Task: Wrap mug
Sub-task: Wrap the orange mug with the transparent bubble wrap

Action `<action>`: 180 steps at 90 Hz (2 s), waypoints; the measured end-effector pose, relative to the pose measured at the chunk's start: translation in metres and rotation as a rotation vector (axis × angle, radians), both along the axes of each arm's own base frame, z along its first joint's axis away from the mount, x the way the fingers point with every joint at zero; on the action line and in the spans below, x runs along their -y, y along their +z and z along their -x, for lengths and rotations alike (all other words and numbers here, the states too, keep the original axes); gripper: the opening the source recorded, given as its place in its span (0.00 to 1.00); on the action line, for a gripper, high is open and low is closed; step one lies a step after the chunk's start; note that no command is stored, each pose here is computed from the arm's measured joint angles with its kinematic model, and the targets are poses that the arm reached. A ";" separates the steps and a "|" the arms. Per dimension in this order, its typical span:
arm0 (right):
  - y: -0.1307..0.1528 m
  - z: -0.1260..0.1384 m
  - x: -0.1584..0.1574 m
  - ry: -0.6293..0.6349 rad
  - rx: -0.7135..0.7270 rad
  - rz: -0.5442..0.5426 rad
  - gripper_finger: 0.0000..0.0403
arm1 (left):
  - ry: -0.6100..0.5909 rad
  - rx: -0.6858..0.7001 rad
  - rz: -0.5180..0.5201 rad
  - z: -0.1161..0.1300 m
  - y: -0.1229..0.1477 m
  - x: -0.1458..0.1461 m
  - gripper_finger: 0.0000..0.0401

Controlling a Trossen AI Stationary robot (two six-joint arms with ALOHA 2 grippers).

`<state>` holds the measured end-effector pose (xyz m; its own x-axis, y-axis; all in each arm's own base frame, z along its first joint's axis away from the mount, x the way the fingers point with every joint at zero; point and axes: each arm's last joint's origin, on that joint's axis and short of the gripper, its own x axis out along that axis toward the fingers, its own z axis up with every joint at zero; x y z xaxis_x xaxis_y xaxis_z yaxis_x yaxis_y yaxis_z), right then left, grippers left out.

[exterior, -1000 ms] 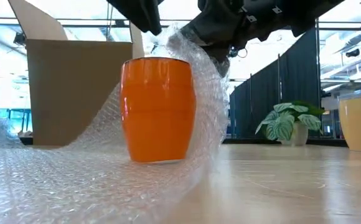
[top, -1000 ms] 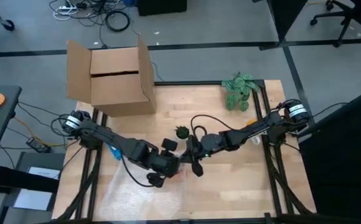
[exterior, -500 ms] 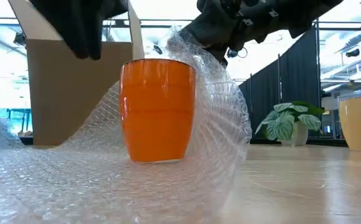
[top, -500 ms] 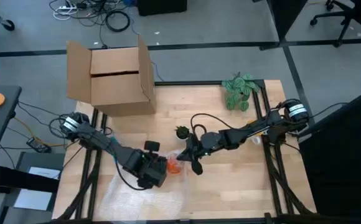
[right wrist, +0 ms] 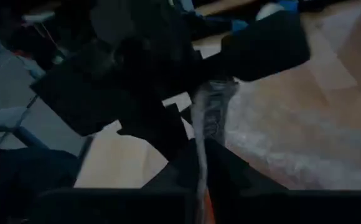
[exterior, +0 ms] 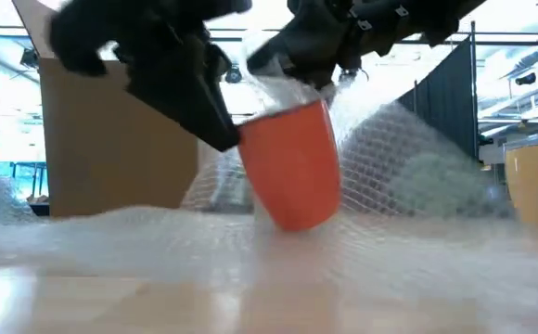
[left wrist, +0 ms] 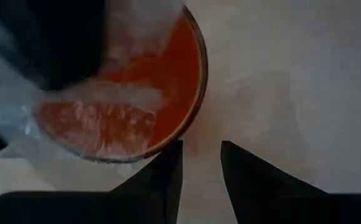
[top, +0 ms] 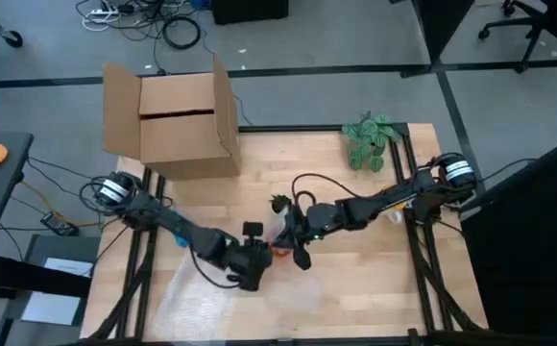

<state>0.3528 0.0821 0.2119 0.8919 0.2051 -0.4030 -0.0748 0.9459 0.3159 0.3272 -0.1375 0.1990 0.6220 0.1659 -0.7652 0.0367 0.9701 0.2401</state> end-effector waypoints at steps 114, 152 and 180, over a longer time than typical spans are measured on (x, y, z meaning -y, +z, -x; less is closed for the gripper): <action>-0.012 0.011 0.012 -0.125 -0.412 0.040 0.00 | 0.082 0.131 -0.112 -0.030 0.041 -0.031 0.24; -0.008 0.009 0.006 -0.075 -0.524 0.093 0.00 | 0.063 0.224 -0.020 -0.039 0.014 -0.025 0.24; -0.015 0.007 0.004 -0.045 -0.543 0.097 0.02 | 0.031 0.261 -0.032 -0.043 0.016 -0.024 0.24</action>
